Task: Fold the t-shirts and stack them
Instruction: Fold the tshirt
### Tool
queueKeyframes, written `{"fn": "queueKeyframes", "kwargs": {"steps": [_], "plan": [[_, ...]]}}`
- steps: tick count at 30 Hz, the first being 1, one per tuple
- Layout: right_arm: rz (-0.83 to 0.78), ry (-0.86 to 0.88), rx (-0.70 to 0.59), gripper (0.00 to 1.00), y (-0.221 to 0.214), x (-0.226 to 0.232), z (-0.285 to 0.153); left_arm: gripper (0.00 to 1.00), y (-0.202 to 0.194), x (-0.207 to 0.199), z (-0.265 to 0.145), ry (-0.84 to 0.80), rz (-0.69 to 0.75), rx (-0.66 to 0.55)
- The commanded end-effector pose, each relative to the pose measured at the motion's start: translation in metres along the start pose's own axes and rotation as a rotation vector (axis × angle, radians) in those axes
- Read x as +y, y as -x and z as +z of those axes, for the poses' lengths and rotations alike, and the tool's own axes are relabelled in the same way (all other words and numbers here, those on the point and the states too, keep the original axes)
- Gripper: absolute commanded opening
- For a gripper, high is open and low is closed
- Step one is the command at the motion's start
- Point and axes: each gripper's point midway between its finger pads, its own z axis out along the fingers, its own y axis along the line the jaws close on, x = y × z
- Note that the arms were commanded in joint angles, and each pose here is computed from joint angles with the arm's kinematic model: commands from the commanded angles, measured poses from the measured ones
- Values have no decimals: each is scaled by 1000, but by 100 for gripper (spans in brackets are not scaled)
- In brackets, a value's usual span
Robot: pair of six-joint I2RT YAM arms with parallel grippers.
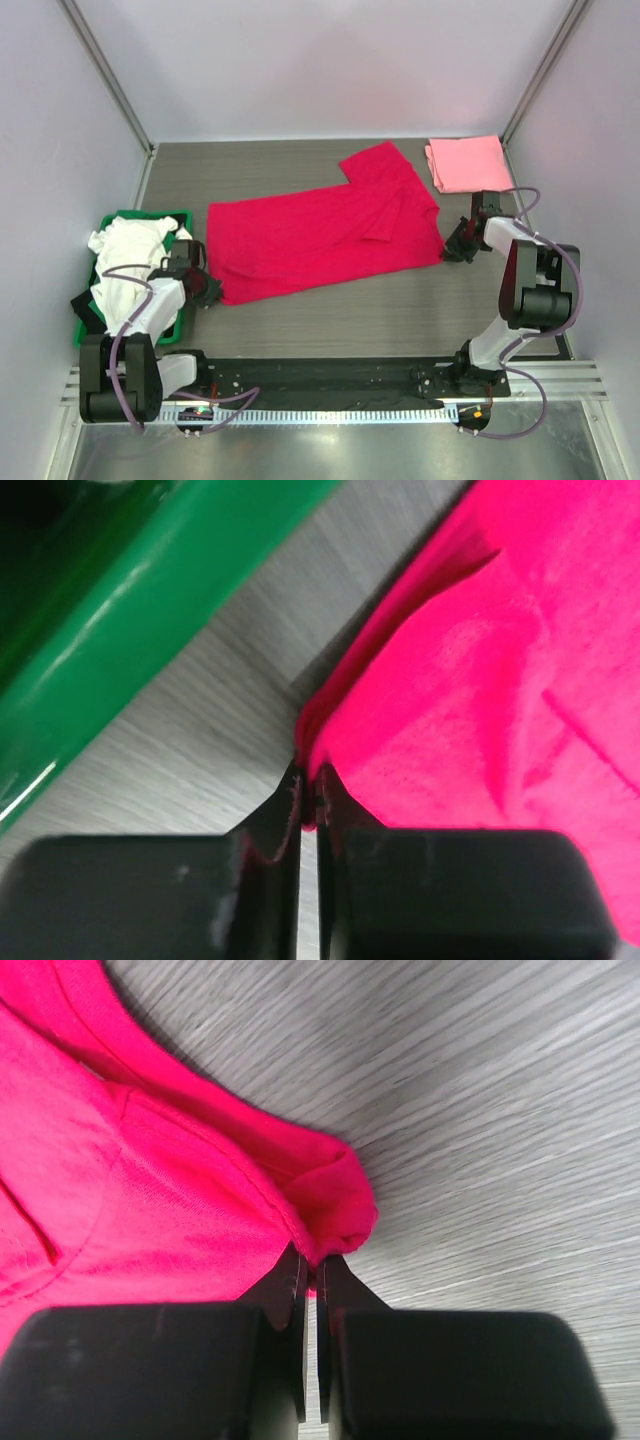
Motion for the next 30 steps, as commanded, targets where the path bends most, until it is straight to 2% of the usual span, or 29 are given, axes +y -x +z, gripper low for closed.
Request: {"fn": "queueKeyframes", "kwargs": {"steps": [1, 6, 8, 15, 16, 17, 18, 19, 20, 21, 24, 28, 30], "plan": [[34, -27, -64, 1, 17, -12, -7, 0, 21, -25, -5, -53, 30, -57], [108, -77, -118, 1, 7, -42, -35, 0, 23, -18, -15, -12, 40, -58], [141, -93, -104, 1, -12, -51, -39, 0, 20, -16, -16, -14, 36, -53], [259, -98, -190, 1, -41, -66, -69, 1, 9, -4, -29, -7, 32, -34], [263, -77, -215, 1, -43, -64, -77, 3, 9, -5, -34, -24, 30, -37], [267, -69, -216, 1, -47, -64, -78, 9, 6, -3, -39, -22, 29, -24], [265, -55, -226, 19, -47, -62, -82, 35, 5, -6, -44, -39, 26, -21], [264, -43, -237, 34, -46, -61, -86, 50, 5, -10, -52, -75, 27, -26], [268, 9, -233, 60, -46, -50, -93, 71, 6, -13, -61, -90, 22, -32], [270, 27, -228, 65, -46, -46, -97, 76, 9, -16, -68, -108, 29, -45], [237, 98, -240, 69, -42, -32, -112, 84, 19, -26, -95, -163, 59, -94], [167, 164, -256, 69, -35, -15, -132, 83, 28, -43, -123, -232, 215, -111], [131, 235, -202, 68, -42, 3, -133, 82, 33, -44, -133, -225, 279, -125]]}}
